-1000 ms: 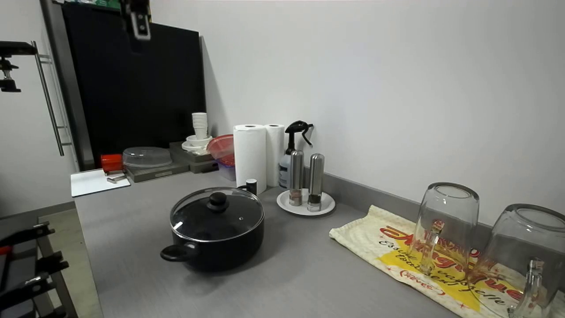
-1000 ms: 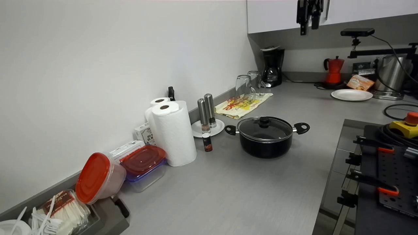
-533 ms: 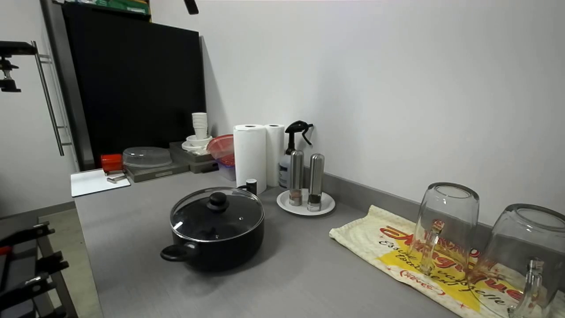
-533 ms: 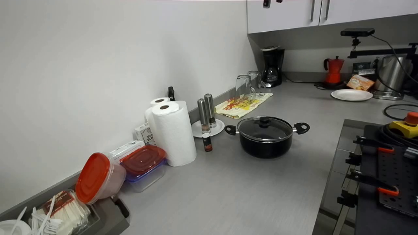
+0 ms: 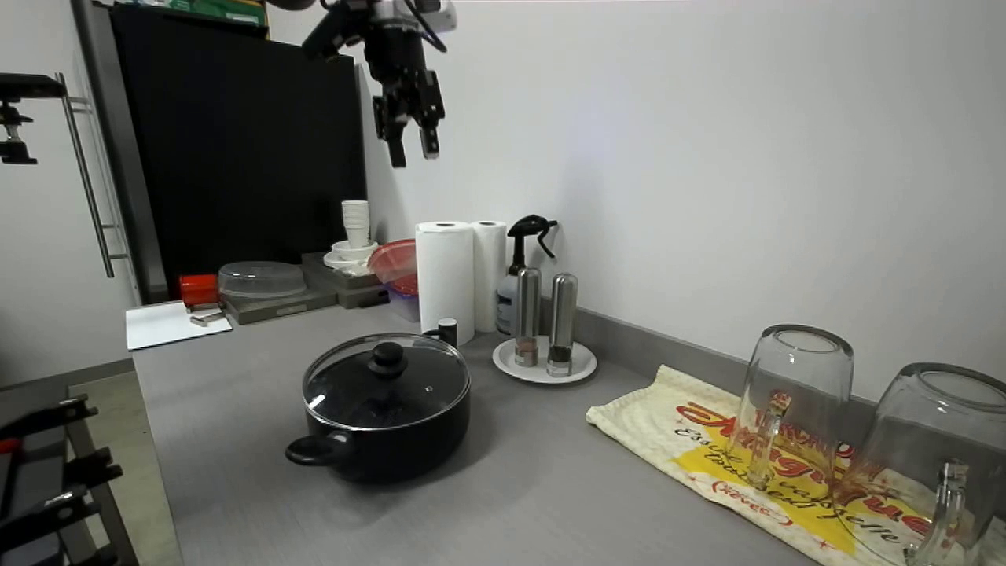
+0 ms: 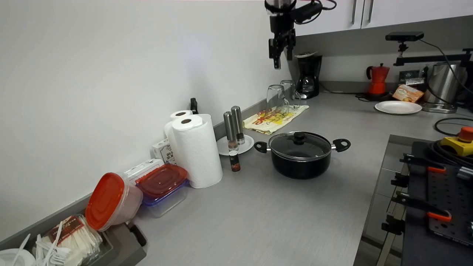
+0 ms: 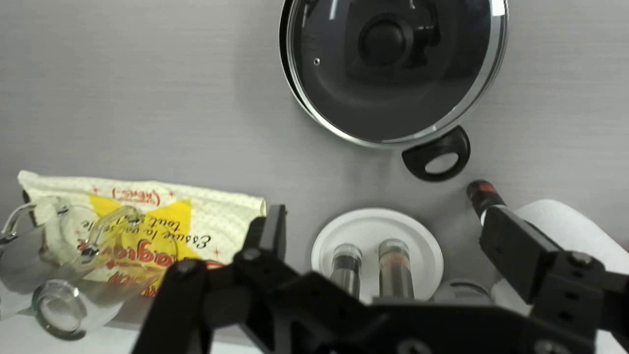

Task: Pick up the lid from the pot and put it on the table

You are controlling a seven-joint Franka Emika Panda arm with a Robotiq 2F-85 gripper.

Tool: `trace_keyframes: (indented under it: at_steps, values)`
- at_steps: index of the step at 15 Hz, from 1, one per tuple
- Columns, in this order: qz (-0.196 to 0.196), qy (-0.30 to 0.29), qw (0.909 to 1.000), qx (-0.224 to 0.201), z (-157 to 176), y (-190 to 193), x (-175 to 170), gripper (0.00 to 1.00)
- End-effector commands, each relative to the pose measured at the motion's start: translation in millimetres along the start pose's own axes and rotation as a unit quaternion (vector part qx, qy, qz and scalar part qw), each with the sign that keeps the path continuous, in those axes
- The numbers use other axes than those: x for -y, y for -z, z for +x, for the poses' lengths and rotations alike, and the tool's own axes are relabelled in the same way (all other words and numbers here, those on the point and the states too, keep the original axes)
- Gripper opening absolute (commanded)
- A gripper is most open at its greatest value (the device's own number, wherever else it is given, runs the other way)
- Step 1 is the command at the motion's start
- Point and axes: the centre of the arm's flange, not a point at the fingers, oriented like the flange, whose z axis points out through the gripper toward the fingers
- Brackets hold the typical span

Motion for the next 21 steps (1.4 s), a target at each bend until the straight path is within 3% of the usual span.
trace_keyframes:
  at_steps: [1,6,11,15,21]
  values:
    - [0.009,-0.001,0.9980,0.063,18,-66,0,1.00]
    - [-0.002,-0.009,0.9893,0.146,6,-151,-9,1.00]
    - [0.001,0.001,0.9755,0.220,-5,-216,8,1.00]
    - [0.027,0.009,0.9680,0.249,-9,-236,30,1.00]
    - [0.069,-0.006,0.9645,0.255,-5,-237,61,1.00]
